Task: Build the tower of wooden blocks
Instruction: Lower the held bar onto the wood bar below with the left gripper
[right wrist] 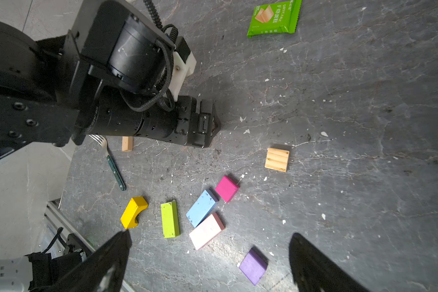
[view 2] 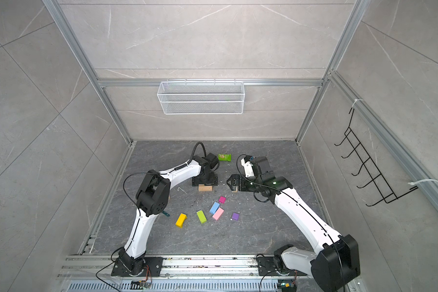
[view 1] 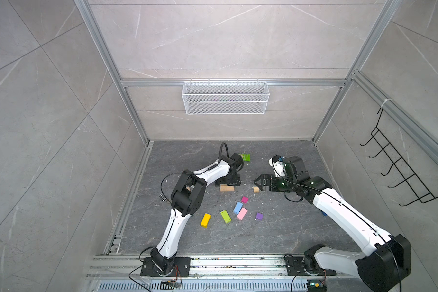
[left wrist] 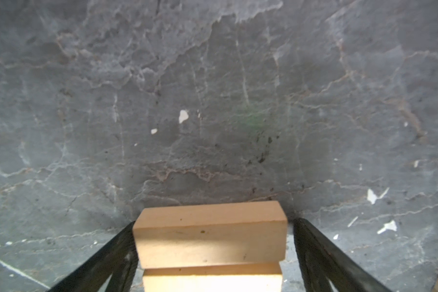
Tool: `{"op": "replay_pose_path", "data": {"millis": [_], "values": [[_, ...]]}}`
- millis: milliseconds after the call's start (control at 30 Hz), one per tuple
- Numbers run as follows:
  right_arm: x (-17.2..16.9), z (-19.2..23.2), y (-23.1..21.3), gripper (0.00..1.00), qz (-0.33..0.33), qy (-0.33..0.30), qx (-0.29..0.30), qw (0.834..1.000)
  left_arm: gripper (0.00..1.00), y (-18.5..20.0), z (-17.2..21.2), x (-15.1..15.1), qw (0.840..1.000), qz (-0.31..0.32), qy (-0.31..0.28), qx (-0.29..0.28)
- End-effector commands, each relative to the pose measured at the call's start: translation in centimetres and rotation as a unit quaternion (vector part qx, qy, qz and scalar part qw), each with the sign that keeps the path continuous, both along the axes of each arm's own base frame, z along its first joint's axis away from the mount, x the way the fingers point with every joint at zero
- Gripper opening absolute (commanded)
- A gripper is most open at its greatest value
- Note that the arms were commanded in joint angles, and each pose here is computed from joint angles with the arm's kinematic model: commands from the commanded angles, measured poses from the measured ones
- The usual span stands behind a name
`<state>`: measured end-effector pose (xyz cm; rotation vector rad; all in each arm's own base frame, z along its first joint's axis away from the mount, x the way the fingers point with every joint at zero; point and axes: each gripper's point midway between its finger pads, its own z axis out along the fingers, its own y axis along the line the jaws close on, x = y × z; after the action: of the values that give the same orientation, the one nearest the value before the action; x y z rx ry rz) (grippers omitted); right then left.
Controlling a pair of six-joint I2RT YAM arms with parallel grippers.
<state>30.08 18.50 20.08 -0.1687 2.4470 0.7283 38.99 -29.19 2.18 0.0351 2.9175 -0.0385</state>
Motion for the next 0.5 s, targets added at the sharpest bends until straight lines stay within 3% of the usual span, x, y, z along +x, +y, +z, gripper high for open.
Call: {"op": "replay_pose_path", "data": {"millis": [0, 467], "values": [[-0.10, -0.01, 0.11, 0.99, 0.007, 0.004, -0.005, 1.000, 0.93, 0.67, -1.19, -0.43, 1.000, 0.010, 0.023, 0.016], [-0.17, -0.13, 0.18, 0.99, 0.007, 0.005, -0.002, 1.000, 0.80, 1.52, -0.98, -0.51, 0.999, 0.007, 0.019, 0.028]]}}
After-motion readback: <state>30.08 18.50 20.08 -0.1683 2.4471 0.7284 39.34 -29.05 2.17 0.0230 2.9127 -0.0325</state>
